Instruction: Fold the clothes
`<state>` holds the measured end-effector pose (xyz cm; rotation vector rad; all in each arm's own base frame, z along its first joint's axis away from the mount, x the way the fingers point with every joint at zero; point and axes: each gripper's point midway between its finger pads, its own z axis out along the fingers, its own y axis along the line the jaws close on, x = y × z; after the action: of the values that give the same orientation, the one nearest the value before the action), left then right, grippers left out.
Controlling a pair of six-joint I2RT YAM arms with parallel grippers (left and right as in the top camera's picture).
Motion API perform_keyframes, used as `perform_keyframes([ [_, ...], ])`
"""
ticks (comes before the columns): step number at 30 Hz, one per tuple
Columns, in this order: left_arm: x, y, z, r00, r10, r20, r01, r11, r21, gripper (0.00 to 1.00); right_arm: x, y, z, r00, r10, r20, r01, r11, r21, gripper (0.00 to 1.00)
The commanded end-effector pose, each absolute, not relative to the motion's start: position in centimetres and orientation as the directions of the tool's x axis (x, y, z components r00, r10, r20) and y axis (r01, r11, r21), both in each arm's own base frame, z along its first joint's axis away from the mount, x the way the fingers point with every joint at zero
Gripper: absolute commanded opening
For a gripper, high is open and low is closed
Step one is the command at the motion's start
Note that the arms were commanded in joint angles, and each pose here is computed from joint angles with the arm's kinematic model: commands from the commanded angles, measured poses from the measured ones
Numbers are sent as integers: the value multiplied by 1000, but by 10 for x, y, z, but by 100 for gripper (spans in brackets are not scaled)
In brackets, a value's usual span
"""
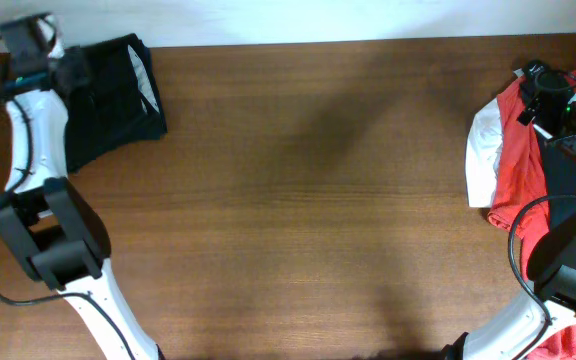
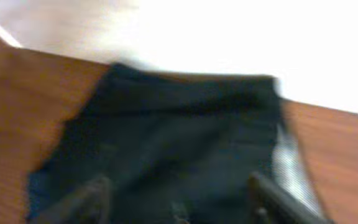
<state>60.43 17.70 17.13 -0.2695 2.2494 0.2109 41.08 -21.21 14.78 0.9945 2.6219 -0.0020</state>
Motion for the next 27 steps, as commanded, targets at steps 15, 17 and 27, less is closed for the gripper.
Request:
perform_keyframes([
  [15,538,55,64,-918,-208,-337,-121,958,-262,75,412,-214,160,-683,648,-337,652,749,118,99],
  [17,535,55,98,-902,-205,-380,-109,960,-258,76,412,-214,160,-683,648,-337,652,749,118,99],
  [27,542,204,152,-707,-370,-602,-281,929,-241,99,412,-214,160,-683,648,-337,652,749,118,99],
])
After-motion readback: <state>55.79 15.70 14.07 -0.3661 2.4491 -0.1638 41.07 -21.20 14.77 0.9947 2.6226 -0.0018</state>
